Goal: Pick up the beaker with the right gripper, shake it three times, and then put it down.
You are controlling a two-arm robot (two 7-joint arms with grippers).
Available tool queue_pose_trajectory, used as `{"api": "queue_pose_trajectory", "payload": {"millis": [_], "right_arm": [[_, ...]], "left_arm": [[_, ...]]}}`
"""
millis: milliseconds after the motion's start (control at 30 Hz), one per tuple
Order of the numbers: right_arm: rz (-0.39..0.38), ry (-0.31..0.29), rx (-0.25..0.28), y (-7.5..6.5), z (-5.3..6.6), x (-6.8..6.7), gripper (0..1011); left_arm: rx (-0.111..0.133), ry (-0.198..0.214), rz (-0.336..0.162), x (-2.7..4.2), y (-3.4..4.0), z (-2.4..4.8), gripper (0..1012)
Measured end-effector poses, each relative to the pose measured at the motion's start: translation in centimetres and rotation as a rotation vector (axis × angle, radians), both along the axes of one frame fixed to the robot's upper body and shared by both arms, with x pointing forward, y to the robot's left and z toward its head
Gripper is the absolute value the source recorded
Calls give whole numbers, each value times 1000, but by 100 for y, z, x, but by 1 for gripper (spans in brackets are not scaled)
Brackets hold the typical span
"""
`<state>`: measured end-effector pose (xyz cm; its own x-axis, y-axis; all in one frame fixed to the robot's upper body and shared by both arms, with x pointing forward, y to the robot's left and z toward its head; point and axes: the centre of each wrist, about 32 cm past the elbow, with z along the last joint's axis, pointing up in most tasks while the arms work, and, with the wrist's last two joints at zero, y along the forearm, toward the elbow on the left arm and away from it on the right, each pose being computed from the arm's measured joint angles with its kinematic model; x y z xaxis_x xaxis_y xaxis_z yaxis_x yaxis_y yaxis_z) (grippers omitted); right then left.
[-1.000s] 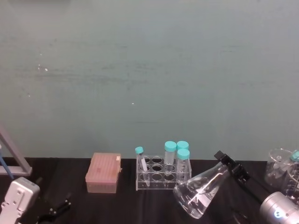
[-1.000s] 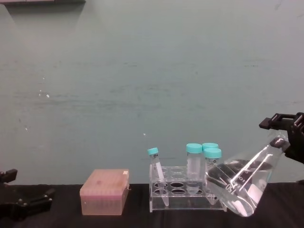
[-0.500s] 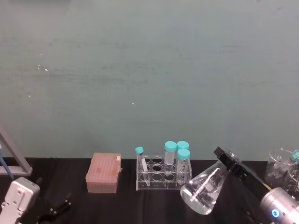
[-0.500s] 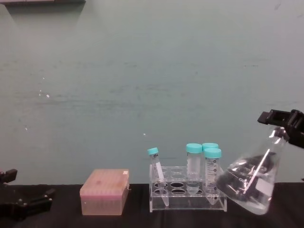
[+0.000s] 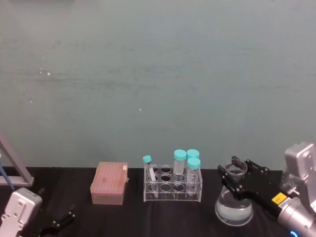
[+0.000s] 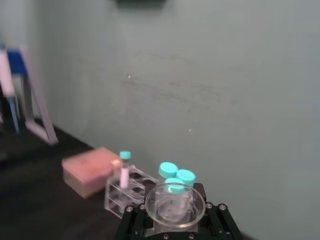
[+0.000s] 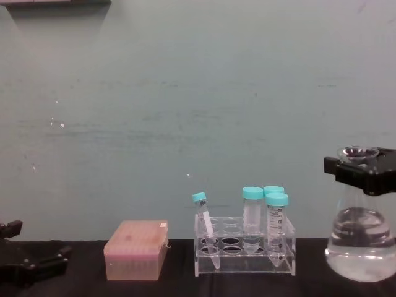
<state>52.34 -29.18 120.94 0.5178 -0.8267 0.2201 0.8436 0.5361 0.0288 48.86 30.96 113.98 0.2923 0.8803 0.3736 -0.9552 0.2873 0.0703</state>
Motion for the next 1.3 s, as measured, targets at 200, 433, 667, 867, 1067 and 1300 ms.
{"api": "queue_pose_trajectory", "payload": {"millis": [200,433,667,867,1067,1300], "right_arm": [[-3,-150,-222,-70,-47,10,478],[-10,-255,-371,-119,-105,28,478],[-8,-288,-451,-142,-144,46,478],[-1,-284,-461,-136,-158,59,478],[-3,-204,-343,-111,-152,66,478],[29,-111,-161,-57,-143,52,478]], "left_arm": [[0,0,0,0,0,0,1000],[0,0,0,0,0,0,1000],[0,0,0,0,0,0,1000],[0,0,0,0,0,0,1000],[0,0,0,0,0,0,1000],[0,0,0,0,0,0,1000]]}}
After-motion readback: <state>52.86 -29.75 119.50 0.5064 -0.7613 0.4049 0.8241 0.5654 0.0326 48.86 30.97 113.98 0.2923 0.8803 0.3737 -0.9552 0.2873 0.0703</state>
